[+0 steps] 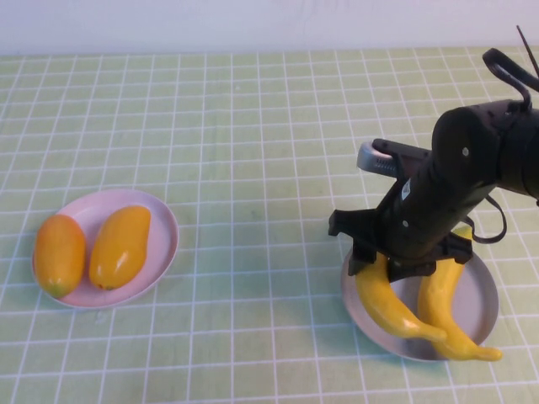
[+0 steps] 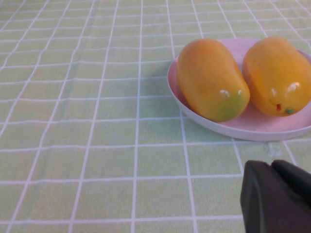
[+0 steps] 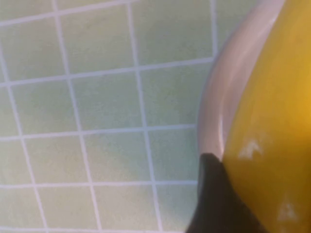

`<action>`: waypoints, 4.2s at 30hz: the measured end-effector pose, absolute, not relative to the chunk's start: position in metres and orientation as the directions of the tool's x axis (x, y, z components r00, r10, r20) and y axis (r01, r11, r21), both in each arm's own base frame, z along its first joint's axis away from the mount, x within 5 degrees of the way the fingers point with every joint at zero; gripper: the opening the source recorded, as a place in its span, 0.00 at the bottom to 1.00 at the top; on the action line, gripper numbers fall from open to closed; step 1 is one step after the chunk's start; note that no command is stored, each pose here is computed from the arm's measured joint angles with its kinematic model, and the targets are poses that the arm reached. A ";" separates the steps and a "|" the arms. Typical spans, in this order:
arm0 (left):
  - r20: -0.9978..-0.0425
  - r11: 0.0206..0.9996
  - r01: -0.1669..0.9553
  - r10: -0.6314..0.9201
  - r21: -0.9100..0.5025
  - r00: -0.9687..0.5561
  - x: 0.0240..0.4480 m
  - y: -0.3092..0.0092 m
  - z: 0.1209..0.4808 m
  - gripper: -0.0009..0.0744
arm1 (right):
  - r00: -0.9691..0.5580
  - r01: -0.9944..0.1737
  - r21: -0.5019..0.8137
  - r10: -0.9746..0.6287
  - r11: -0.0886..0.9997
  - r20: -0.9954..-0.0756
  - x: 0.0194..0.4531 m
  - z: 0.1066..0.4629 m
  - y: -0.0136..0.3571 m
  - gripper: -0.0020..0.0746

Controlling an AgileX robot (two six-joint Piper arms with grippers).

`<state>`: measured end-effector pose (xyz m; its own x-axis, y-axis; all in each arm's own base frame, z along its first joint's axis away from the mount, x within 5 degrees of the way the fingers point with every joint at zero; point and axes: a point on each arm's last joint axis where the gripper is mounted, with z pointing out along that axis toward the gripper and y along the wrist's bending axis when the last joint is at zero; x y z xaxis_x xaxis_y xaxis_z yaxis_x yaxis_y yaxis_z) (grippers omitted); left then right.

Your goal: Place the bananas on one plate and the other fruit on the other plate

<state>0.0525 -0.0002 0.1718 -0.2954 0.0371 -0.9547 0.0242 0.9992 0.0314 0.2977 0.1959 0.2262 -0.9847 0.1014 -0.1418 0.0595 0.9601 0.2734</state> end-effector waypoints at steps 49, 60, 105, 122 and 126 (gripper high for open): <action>-0.955 0.999 0.024 0.037 0.031 -0.295 0.053 0.000 0.172 0.01 | -0.688 -0.584 0.024 -0.479 0.812 -0.545 0.176 0.390 0.113 0.01; -0.955 0.999 0.024 0.037 0.031 -0.295 0.053 0.000 0.172 0.01 | -0.569 -0.589 -0.030 -0.442 0.807 -0.693 0.174 0.378 0.095 0.01; -0.955 0.999 0.024 0.037 0.031 -0.295 0.053 0.000 0.172 0.01 | -0.153 -0.025 0.032 0.028 0.999 -0.988 0.056 0.185 0.004 0.01; -0.955 0.999 0.024 0.037 0.031 -0.295 0.053 0.000 0.172 0.01 | -0.264 0.004 0.060 0.059 0.998 -0.963 0.054 0.175 0.003 0.01; -0.955 0.999 0.024 0.037 0.031 -0.295 0.053 0.000 0.172 0.01 | -0.264 0.004 0.060 0.059 0.998 -0.963 0.054 0.175 0.003 0.01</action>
